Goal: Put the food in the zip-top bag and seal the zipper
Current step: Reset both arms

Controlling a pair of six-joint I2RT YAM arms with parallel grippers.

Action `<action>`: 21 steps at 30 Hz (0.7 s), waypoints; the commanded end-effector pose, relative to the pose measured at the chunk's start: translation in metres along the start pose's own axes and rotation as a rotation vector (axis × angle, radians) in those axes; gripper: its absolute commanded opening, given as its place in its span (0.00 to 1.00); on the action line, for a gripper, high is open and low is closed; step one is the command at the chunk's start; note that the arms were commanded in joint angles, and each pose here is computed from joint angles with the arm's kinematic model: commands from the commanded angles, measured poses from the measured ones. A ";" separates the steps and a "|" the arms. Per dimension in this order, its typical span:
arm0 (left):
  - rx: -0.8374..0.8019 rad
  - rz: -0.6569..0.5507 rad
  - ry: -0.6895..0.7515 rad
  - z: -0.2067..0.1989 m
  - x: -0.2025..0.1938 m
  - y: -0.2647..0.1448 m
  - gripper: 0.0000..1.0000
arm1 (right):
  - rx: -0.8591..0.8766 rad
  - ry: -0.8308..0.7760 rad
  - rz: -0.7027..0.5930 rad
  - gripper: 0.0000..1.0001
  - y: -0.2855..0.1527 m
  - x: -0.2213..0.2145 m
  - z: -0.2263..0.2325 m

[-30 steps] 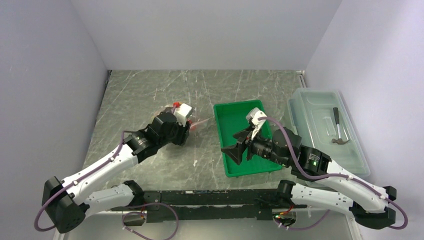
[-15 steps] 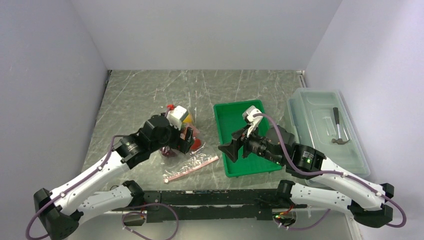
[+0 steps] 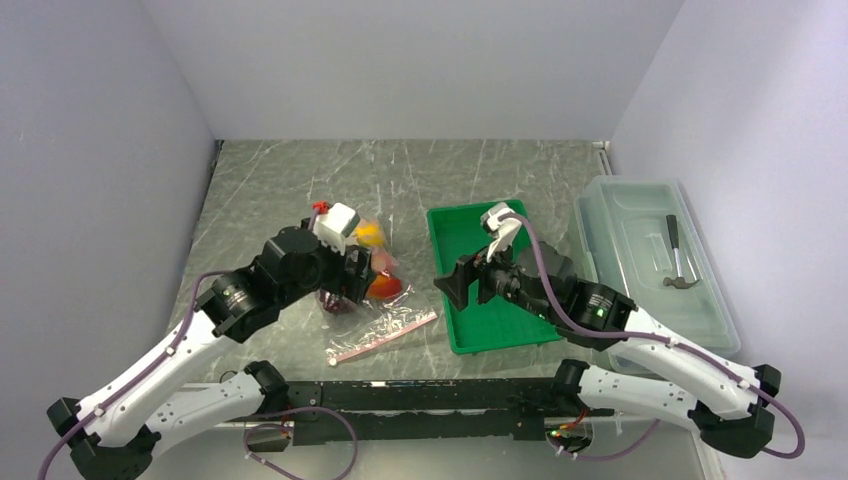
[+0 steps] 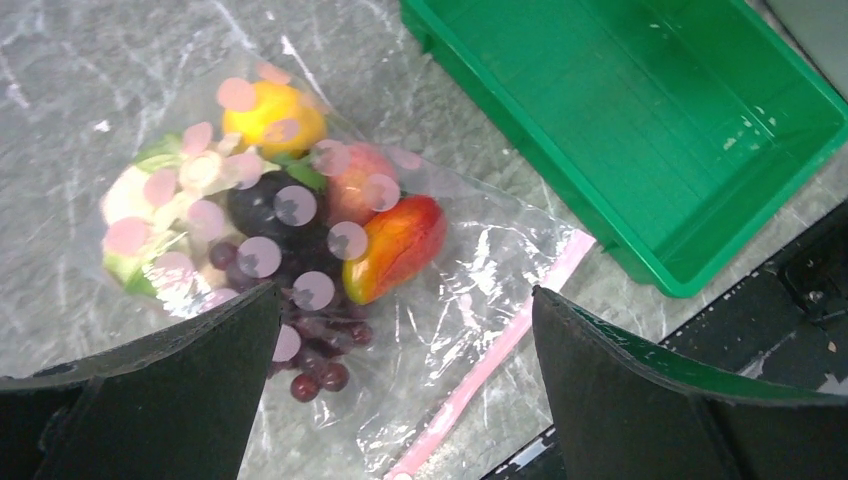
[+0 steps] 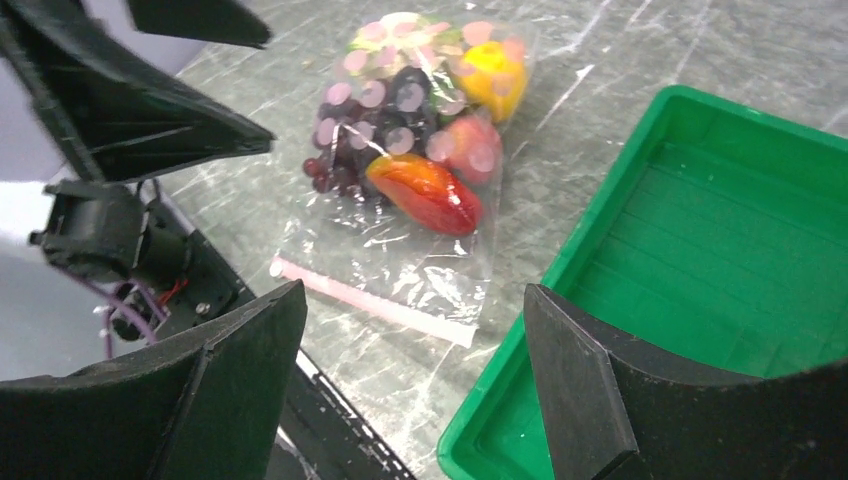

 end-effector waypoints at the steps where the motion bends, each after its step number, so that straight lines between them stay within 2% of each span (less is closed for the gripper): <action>1: 0.111 -0.025 -0.023 0.006 0.017 -0.014 1.00 | -0.064 0.057 -0.032 0.84 0.010 0.006 -0.014; 9: 0.227 0.108 -0.015 0.023 0.016 -0.002 1.00 | -0.145 0.136 -0.039 0.86 0.010 0.004 -0.052; 14: 0.257 0.085 -0.160 0.055 0.018 0.000 1.00 | -0.190 0.179 -0.054 0.87 -0.001 0.001 -0.073; 21: 0.271 -0.012 -0.231 0.061 0.017 -0.010 1.00 | -0.243 0.181 -0.123 0.88 -0.021 -0.008 -0.087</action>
Point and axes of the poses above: each gripper's point midway between its finger pads, its own y axis out along the fingers, its own z axis along the line the jaws close on, x = y × z, the point moved 9 cm from there along -y, back along the fingers, and after that the axes turned 1 degree about -y, right-handed, at the moved point
